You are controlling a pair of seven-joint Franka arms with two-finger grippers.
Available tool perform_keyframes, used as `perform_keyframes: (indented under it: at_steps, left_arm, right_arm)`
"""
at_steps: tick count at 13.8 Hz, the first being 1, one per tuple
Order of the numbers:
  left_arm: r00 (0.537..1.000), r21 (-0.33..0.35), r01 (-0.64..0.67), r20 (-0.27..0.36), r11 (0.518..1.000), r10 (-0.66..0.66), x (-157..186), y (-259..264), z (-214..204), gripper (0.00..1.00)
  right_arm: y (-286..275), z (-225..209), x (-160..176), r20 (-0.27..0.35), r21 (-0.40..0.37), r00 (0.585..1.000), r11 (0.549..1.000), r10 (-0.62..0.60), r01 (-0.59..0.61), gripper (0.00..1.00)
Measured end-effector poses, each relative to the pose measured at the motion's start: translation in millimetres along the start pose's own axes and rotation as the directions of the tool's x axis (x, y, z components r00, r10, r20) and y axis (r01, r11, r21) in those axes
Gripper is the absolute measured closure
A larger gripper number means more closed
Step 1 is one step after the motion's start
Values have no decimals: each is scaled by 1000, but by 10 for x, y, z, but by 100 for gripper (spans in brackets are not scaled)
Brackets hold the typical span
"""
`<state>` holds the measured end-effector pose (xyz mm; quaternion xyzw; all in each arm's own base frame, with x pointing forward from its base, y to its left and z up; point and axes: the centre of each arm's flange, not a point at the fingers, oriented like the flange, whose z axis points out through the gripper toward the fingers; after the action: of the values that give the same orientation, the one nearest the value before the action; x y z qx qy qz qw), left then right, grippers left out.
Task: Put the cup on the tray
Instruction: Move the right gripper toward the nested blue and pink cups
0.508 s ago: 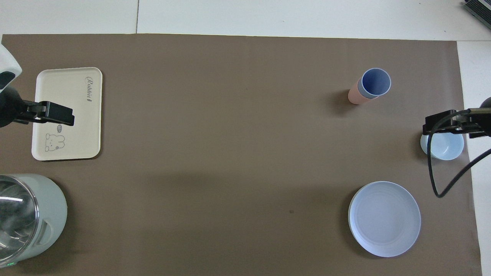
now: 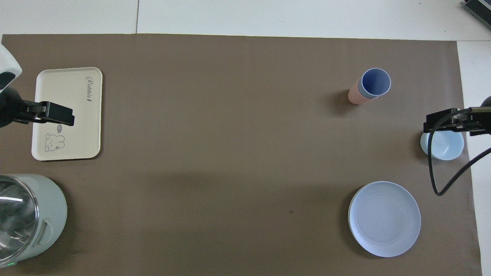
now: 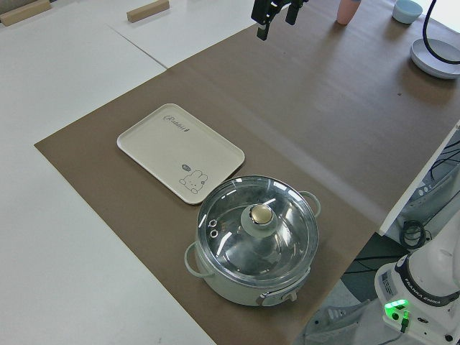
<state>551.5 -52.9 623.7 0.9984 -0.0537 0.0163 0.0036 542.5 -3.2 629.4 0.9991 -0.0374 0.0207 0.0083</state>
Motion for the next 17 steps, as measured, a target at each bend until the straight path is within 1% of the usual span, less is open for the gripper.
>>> perform_keyframes:
  at_steps: [3, 5, 6, 7, 9, 11, 12, 15, 17]
  left_arm:
    - [1000, 0, 0, 0, 1000, 0, 0, -1, 1, 0]
    - [1000, 0, 0, 2, 1000, 0, -2, -2, 3, 0]
    - [1000, 0, 0, 3, 1000, 0, -2, -2, 7, 0]
    - [1000, 0, 0, 4, 1000, 0, -3, -2, 13, 0]
    - [1000, 0, 1, 6, 1000, -1, -4, -4, 19, 0]
    - [1000, 0, 1, 6, 1000, -1, -4, -6, 21, 0]
    - [1000, 0, 1, 6, 1000, -1, -4, -6, 21, 0]
    - [1000, 0, 1, 6, 1000, -1, -4, -7, 21, 0]
    - [1000, 0, 2, 6, 1000, -2, -4, -8, 21, 0]
  right_arm:
    - [284, 150, 169, -118, 37, 989, 995, -87, 92, 0]
    - [602, 390, 246, -181, 57, 965, 978, -188, 201, 0]
    - [773, 554, 282, -217, 79, 944, 960, -248, 270, 0]
    - [944, 724, 323, -256, 91, 915, 935, -311, 343, 0]
    - [1196, 1058, 408, -313, 117, 861, 883, -402, 455, 0]
    - [1311, 1442, 556, -409, 144, 788, 820, -460, 554, 0]
    - [1326, 1657, 636, -453, 152, 755, 793, -475, 590, 0]
    - [1292, 2234, 769, -553, 214, 695, 728, -458, 651, 0]
    - [1260, 2568, 814, -631, 228, 637, 678, -443, 698, 0]
